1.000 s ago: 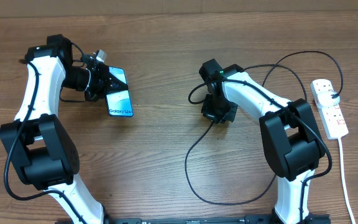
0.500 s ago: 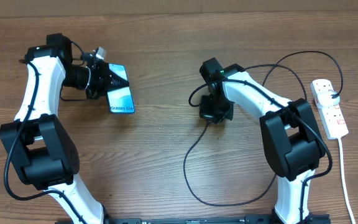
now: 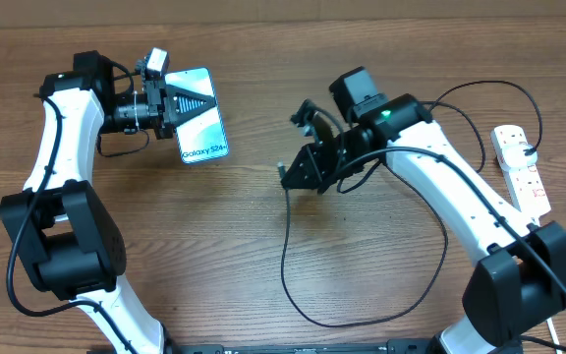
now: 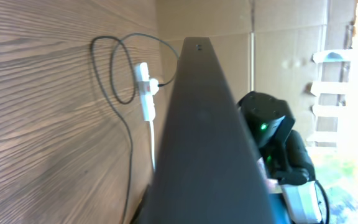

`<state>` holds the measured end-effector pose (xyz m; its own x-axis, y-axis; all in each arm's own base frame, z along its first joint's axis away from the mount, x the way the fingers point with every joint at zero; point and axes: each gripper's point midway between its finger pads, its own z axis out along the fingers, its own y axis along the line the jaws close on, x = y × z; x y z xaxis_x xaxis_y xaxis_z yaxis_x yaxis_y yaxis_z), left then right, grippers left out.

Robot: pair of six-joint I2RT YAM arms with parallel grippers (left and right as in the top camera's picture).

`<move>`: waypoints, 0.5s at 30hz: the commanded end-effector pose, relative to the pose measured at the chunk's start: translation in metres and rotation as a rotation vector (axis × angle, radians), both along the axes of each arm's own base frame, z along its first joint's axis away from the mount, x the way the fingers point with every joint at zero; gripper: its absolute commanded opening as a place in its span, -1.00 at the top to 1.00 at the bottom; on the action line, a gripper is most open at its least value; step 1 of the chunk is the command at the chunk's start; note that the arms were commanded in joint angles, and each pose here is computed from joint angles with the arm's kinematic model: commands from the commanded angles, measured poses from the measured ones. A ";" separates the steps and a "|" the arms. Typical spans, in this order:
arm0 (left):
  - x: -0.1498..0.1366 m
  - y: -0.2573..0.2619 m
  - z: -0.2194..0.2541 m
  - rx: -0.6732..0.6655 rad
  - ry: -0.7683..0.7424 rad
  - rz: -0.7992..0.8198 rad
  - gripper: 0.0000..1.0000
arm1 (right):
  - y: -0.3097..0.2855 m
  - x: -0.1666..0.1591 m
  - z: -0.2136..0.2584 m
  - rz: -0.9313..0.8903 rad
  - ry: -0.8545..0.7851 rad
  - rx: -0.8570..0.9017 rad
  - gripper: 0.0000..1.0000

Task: Plug charger to phone and switch on socket
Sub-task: 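Lift the cable end with the right gripper toward the phone's bottom port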

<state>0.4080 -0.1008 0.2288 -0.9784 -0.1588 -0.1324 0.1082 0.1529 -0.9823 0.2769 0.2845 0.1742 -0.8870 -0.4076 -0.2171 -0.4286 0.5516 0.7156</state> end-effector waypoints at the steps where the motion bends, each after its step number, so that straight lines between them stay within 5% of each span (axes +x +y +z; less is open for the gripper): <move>1: -0.006 -0.011 0.030 -0.097 -0.083 -0.028 0.91 | 0.026 -0.020 0.013 0.078 0.006 0.065 0.92; 15: -0.005 -0.008 0.006 0.027 0.037 -0.010 0.91 | 0.071 -0.033 0.022 0.048 0.015 0.088 0.92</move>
<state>0.4060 -0.1079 0.2258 -0.9848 -0.1446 -0.0962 0.0722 0.1630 -0.9840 0.2432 0.3523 0.1903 -0.8601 -0.4475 -0.2451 -0.4554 0.4567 0.7642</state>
